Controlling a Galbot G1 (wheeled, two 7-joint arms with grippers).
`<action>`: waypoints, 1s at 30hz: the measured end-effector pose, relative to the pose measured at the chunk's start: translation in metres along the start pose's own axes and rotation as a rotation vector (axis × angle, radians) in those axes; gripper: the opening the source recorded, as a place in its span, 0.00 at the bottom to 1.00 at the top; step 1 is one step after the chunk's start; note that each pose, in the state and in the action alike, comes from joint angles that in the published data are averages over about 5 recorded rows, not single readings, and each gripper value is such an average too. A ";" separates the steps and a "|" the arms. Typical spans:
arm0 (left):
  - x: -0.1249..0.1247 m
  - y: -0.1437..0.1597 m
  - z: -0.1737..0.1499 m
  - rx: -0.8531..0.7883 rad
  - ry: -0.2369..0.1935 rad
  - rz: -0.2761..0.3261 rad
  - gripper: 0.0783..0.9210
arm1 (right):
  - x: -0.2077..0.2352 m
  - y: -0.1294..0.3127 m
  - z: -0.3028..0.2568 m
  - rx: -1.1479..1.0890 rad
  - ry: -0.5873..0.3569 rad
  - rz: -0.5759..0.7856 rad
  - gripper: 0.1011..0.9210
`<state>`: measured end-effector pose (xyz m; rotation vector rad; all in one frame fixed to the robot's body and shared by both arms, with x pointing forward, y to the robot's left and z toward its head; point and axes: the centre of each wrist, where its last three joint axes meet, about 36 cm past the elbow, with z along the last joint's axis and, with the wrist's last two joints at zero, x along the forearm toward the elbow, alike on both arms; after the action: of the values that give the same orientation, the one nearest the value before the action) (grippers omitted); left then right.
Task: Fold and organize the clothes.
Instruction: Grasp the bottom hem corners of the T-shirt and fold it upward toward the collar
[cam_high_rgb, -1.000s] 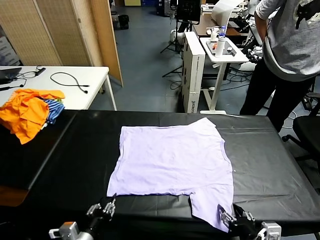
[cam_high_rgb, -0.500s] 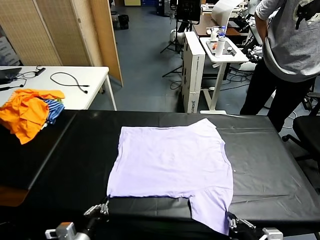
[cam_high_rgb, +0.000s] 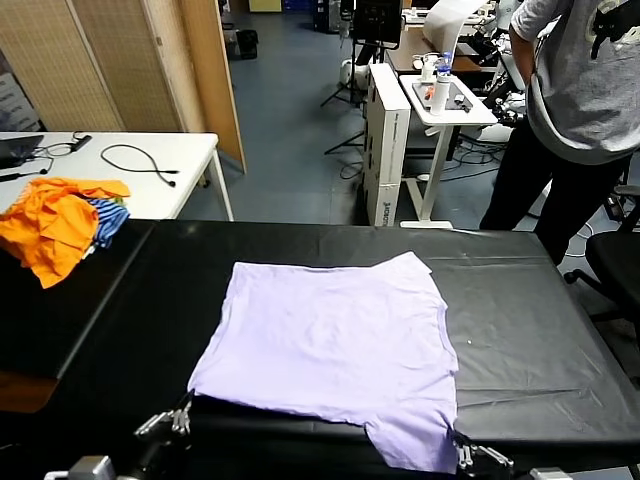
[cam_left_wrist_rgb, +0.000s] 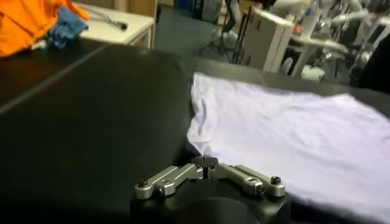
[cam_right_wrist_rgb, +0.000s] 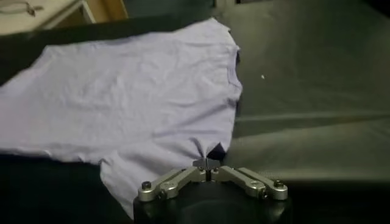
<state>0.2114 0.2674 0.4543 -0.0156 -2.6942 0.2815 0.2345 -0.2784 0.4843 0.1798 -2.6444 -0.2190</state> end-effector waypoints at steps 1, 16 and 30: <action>-0.004 -0.001 0.000 0.006 -0.008 0.001 0.08 | -0.005 -0.002 -0.002 0.004 -0.009 0.000 0.05; -0.071 0.000 -0.013 -0.003 -0.108 0.016 0.08 | -0.102 -0.022 -0.030 0.070 -0.057 0.003 0.05; -0.122 0.013 -0.013 -0.075 -0.096 0.036 0.08 | -0.160 -0.022 -0.034 0.117 -0.026 -0.006 0.05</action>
<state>0.3269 0.2761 0.4128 -0.0741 -2.8008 0.1968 0.3931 -0.2778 0.4374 0.2247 -2.6838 -0.0692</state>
